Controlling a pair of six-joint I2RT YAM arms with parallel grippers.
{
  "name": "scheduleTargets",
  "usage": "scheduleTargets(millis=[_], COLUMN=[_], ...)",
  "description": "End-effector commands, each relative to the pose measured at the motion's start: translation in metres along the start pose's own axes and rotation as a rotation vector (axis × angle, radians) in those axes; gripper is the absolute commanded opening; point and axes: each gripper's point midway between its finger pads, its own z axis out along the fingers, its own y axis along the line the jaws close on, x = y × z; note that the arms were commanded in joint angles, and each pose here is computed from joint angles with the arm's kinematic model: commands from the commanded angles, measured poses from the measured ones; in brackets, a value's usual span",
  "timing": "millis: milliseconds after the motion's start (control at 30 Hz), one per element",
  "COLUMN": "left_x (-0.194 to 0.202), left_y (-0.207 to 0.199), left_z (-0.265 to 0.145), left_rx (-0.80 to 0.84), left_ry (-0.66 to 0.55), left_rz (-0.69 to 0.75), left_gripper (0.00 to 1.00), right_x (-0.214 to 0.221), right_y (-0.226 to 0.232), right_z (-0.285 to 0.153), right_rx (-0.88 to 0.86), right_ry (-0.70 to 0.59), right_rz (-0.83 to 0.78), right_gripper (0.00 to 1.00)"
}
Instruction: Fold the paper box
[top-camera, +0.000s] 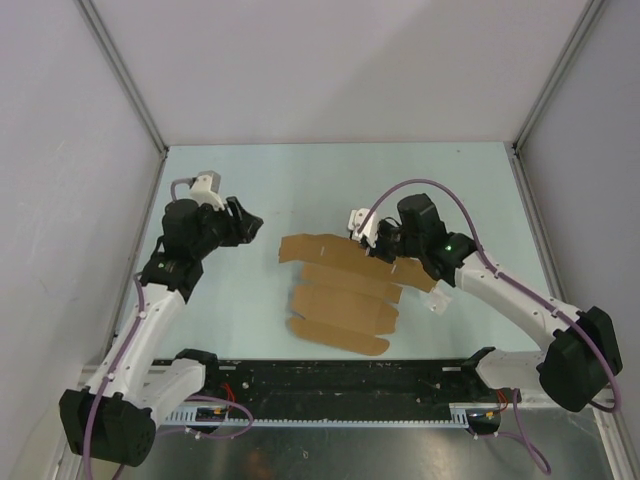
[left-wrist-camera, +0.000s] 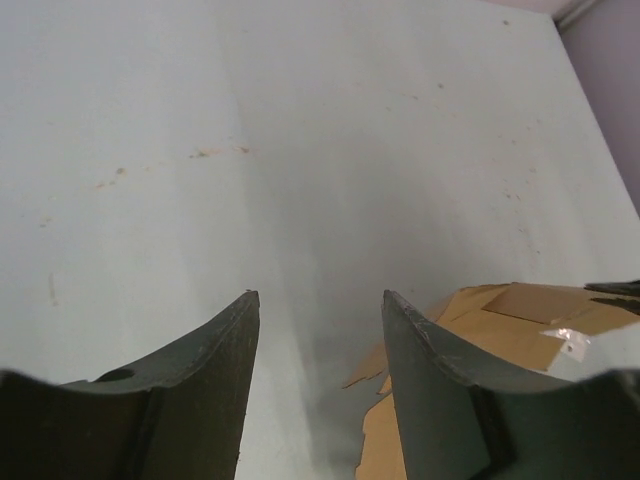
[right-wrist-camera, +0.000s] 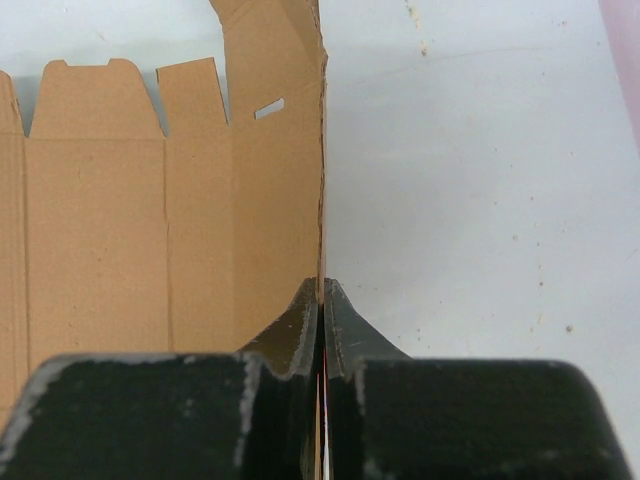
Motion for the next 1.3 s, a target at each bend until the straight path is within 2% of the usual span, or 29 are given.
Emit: scheduleTargets(millis=[0, 433, 800, 1267], left_x=[0.009, 0.053, 0.100, 0.142], left_y=[-0.026, -0.032, -0.033, -0.023], left_z=[0.002, 0.006, 0.012, 0.008], left_rx=[0.182, 0.219, 0.166, 0.149], left_ry=[0.032, 0.120, 0.179, 0.210], left_rz=[0.029, -0.049, -0.109, -0.173], left_gripper=[0.57, 0.51, 0.48, 0.45], right_x=[-0.029, -0.036, -0.033, -0.024], right_y=[-0.007, -0.005, -0.008, -0.007], right_z=[-0.010, -0.010, -0.006, -0.002], right_rx=[-0.009, -0.031, 0.039, 0.067], right_ry=[-0.085, -0.114, -0.043, 0.014], right_rz=[-0.084, -0.106, -0.171, -0.131], right_gripper=[0.03, 0.03, 0.02, 0.02])
